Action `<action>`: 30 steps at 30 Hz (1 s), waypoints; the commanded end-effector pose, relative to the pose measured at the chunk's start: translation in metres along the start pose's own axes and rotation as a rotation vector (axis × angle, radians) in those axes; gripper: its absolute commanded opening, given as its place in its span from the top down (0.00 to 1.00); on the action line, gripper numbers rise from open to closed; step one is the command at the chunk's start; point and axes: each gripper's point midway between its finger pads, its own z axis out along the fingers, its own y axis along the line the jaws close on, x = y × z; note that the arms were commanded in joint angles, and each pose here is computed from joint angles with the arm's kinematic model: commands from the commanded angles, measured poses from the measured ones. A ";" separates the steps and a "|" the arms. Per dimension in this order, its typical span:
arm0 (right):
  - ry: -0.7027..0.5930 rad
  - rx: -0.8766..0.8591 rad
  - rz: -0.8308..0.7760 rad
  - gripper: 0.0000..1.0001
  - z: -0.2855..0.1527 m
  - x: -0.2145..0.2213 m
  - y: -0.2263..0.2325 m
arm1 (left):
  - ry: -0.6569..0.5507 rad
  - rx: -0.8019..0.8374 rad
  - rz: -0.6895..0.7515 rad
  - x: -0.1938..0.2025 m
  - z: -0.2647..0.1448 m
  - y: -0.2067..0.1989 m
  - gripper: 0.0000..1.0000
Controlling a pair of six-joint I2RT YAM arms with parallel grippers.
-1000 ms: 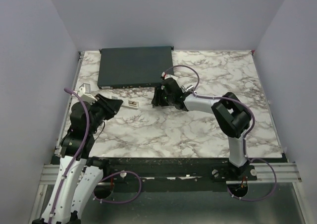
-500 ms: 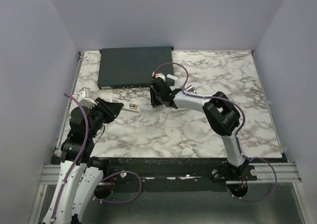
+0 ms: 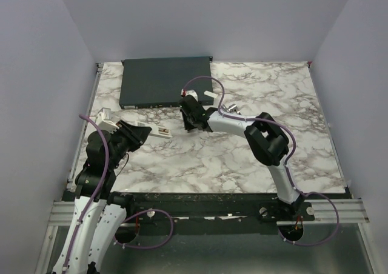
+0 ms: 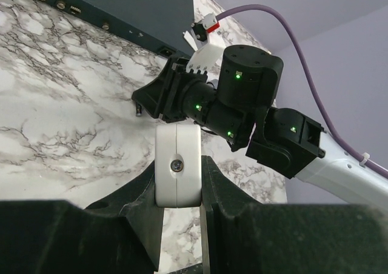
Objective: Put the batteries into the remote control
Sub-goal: Pick up the battery from the center of the board.
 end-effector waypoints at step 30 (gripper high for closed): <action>0.193 0.107 -0.206 0.69 -0.004 0.058 -0.010 | -0.031 0.022 -0.013 -0.007 0.003 -0.005 1.00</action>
